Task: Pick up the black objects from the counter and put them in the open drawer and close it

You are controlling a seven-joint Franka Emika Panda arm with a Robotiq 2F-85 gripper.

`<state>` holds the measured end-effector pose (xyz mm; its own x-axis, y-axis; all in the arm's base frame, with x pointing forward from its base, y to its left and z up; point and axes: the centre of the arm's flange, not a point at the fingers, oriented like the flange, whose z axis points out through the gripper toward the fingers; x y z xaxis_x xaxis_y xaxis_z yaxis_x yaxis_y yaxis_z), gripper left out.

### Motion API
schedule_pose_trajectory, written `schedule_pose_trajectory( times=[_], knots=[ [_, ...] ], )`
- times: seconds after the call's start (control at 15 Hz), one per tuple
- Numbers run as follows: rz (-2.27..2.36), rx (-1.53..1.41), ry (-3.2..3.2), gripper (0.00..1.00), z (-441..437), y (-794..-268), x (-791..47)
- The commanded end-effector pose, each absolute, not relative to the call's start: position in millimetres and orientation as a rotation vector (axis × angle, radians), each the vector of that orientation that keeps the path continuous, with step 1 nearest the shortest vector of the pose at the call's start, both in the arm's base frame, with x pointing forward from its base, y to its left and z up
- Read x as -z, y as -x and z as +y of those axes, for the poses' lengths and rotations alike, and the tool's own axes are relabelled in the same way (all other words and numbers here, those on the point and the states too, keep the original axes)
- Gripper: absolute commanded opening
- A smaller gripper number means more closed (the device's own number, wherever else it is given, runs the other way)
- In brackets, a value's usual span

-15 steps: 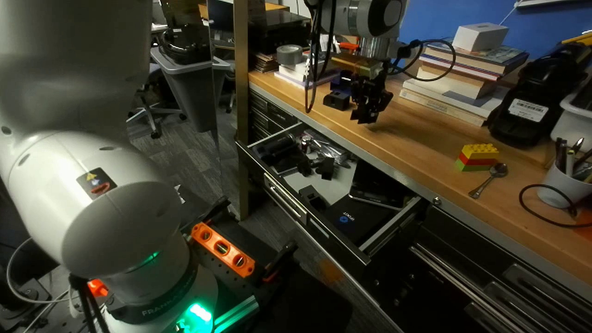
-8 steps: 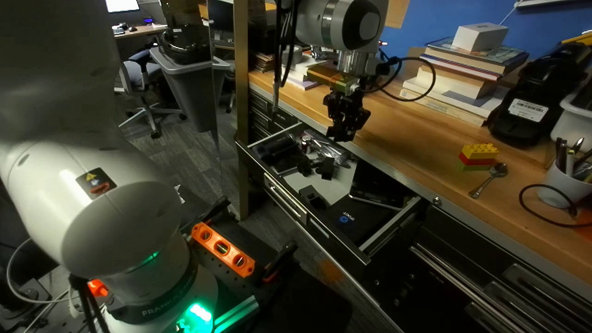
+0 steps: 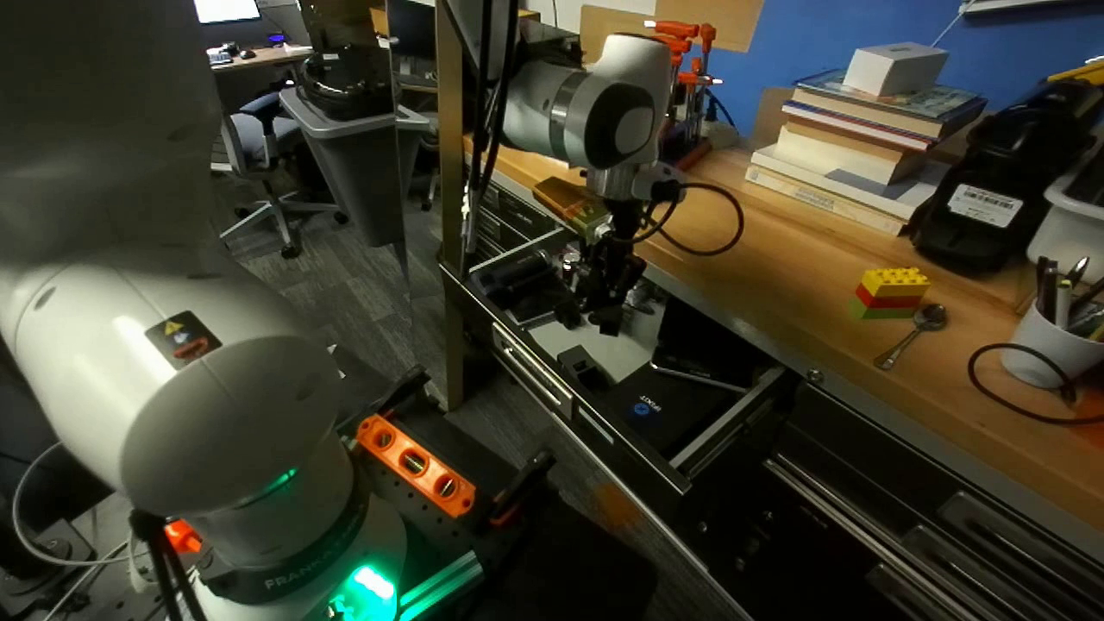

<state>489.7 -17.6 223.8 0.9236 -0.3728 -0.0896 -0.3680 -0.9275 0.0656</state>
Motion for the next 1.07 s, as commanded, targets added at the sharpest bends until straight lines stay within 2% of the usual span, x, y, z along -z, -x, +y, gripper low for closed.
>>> schedule_pose_trajectory(
  times=[0.0,0.53,1.0],
  knots=[
    [-0.77,0.074,-2.996,0.24,-9,-474,-205],
    [-1.067,-0.032,-2.915,0.24,-1,-455,-166],
    [-1.094,-0.026,-2.919,0.24,14,-449,-142]
  ],
)
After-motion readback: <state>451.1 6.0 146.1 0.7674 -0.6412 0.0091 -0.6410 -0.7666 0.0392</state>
